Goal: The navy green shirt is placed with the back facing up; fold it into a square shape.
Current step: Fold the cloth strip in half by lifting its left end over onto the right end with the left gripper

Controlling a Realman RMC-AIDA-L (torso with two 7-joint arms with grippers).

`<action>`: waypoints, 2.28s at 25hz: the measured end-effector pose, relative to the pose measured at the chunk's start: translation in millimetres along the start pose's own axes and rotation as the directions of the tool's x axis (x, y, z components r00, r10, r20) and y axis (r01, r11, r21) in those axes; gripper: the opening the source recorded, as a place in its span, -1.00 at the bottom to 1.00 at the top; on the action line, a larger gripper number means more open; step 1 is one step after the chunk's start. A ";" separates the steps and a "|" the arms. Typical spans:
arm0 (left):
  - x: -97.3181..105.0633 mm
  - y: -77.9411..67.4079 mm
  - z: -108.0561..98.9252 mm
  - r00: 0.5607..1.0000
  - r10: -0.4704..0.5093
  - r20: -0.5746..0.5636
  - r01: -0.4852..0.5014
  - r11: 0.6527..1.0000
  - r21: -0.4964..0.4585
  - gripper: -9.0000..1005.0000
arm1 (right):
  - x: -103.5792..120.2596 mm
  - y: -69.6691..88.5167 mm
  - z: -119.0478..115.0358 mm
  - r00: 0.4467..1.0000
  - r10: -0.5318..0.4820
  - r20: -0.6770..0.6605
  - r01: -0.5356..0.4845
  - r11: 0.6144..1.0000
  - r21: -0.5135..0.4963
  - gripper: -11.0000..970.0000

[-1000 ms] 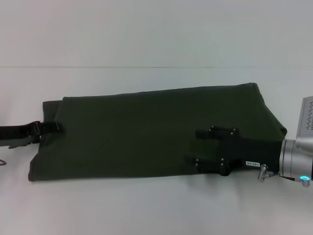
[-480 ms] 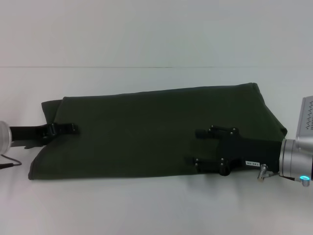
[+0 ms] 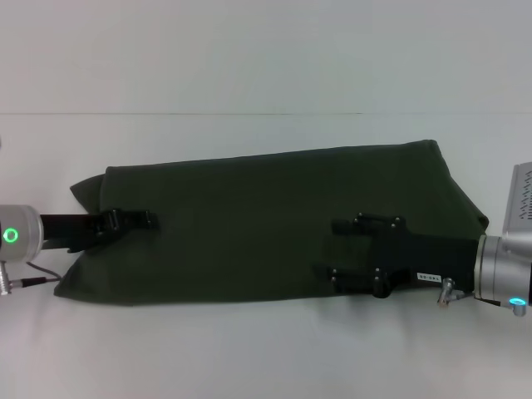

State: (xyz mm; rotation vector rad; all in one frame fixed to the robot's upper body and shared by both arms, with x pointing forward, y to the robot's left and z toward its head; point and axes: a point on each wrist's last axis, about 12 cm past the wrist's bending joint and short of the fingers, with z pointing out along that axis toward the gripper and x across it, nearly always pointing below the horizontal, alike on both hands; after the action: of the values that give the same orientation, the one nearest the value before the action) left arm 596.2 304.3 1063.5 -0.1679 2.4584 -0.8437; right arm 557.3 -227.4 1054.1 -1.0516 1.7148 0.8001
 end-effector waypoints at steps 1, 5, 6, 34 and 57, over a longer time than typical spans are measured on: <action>0.5 -0.9 0.8 1.000 0.007 -0.004 -0.007 1.000 0.001 0.77 | 0.1 0.0 -0.1 1.000 0.000 0.000 0.000 1.000 0.000 0.71; 1.9 -2.6 3.2 0.999 0.035 -0.018 -0.036 0.999 -0.007 0.61 | 0.3 0.1 -0.2 1.000 0.001 0.000 -0.001 1.000 0.000 0.71; 1.7 -2.9 3.3 0.999 0.042 -0.020 -0.042 0.999 -0.009 0.57 | 0.3 0.1 -0.2 1.000 0.001 0.000 -0.001 1.000 0.000 0.71; -30.0 22.7 -43.6 0.992 0.094 -0.081 -0.102 0.989 -0.103 -0.69 | -0.5 1.3 0.7 1.000 -0.005 -0.002 0.005 1.000 -0.013 0.71; -71.1 0.0 -92.8 0.979 0.114 -0.166 -0.136 0.982 -0.127 -0.70 | -0.5 1.2 2.2 1.000 -0.011 -0.004 0.011 1.000 -0.011 0.71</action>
State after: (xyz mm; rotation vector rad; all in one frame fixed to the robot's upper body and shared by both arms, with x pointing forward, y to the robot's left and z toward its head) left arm 608.3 373.7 1156.7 0.0060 2.6453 -0.6550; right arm 557.1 -224.9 1053.9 -1.0699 1.7086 0.8011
